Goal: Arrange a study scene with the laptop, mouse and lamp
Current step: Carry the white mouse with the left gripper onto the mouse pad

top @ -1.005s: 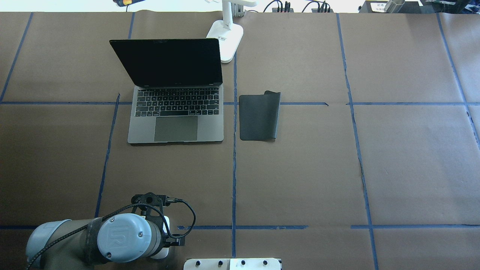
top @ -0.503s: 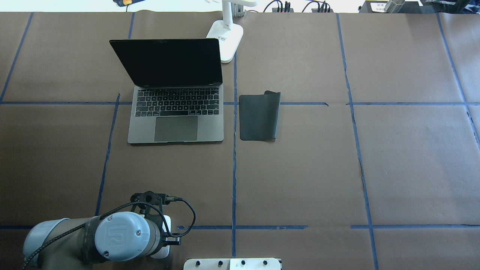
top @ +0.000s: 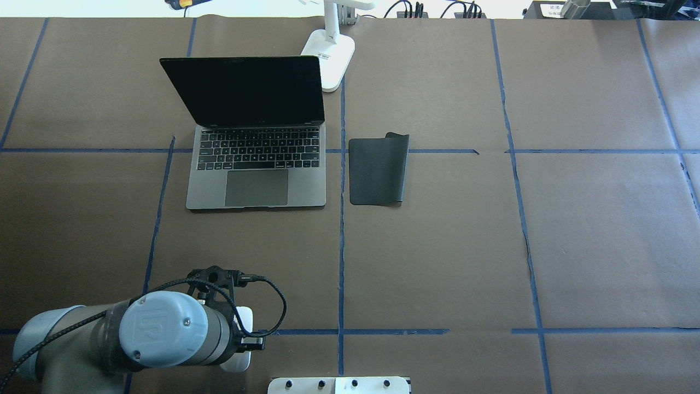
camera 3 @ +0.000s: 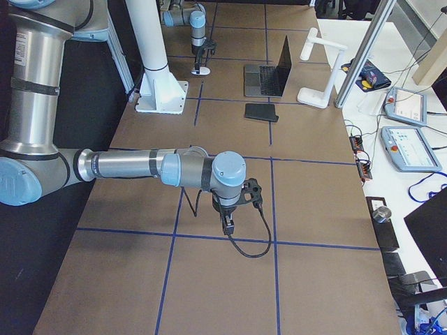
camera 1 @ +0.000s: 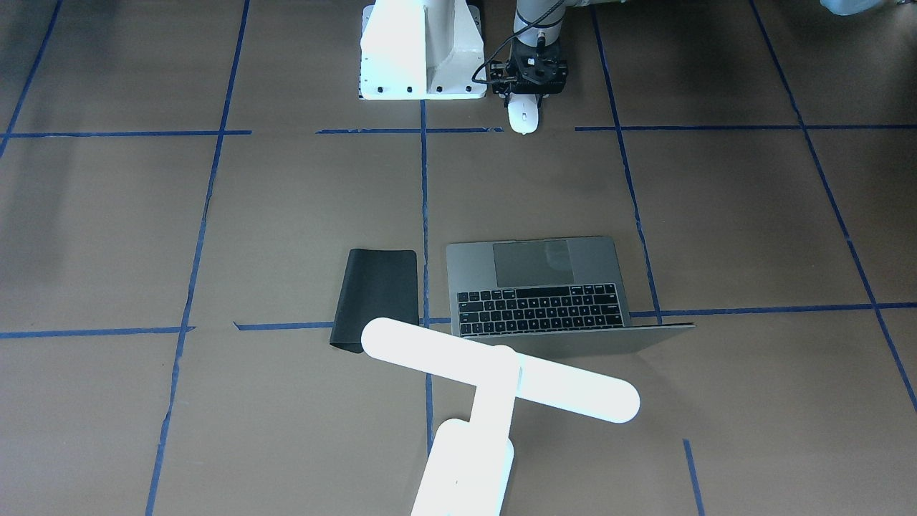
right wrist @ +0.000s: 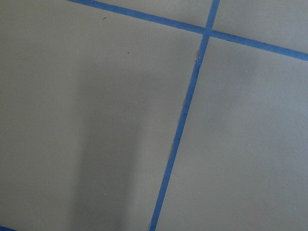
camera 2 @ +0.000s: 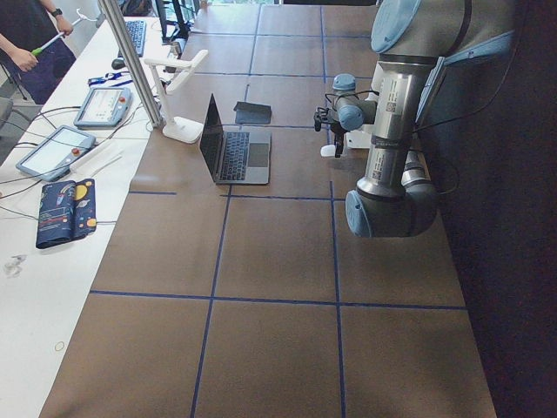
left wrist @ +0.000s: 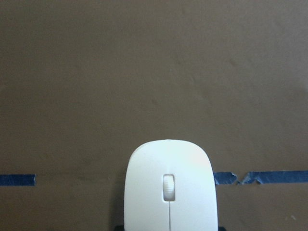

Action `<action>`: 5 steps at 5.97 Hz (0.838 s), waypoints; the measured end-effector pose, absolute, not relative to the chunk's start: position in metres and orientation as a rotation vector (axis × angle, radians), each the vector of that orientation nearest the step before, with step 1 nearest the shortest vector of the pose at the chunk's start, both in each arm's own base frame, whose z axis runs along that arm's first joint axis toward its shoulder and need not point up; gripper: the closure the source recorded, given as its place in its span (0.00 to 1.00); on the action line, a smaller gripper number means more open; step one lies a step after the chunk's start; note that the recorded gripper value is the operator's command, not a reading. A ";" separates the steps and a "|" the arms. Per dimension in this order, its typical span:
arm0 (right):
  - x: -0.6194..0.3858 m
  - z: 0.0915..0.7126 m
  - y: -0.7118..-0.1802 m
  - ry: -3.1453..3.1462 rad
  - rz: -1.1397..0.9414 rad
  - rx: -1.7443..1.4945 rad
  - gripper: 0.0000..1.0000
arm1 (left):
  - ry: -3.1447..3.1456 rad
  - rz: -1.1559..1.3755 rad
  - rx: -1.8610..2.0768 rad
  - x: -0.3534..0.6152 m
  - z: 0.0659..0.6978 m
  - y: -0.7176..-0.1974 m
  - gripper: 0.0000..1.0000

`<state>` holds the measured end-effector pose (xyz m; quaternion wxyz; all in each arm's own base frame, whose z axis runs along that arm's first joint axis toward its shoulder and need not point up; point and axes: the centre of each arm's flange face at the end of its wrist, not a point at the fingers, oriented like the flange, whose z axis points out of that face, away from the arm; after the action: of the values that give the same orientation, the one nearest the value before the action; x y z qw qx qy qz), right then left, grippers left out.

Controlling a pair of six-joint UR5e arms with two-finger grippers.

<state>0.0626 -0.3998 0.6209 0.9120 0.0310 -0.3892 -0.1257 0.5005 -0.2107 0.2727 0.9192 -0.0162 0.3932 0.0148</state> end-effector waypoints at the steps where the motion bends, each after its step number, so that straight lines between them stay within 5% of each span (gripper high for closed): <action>1: 0.062 0.621 -0.400 -0.802 -0.259 0.064 0.00 | 0.850 0.032 -0.015 0.503 0.246 -0.225 0.95; 5: 0.062 0.623 -0.400 -0.799 -0.260 0.060 0.00 | 0.915 -0.001 0.105 0.578 0.131 -0.358 0.95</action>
<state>0.0618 -0.3999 0.6225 0.9125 0.0290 -0.3880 -0.1264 0.5779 -0.3584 0.1308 0.8958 0.0509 0.4416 -0.0003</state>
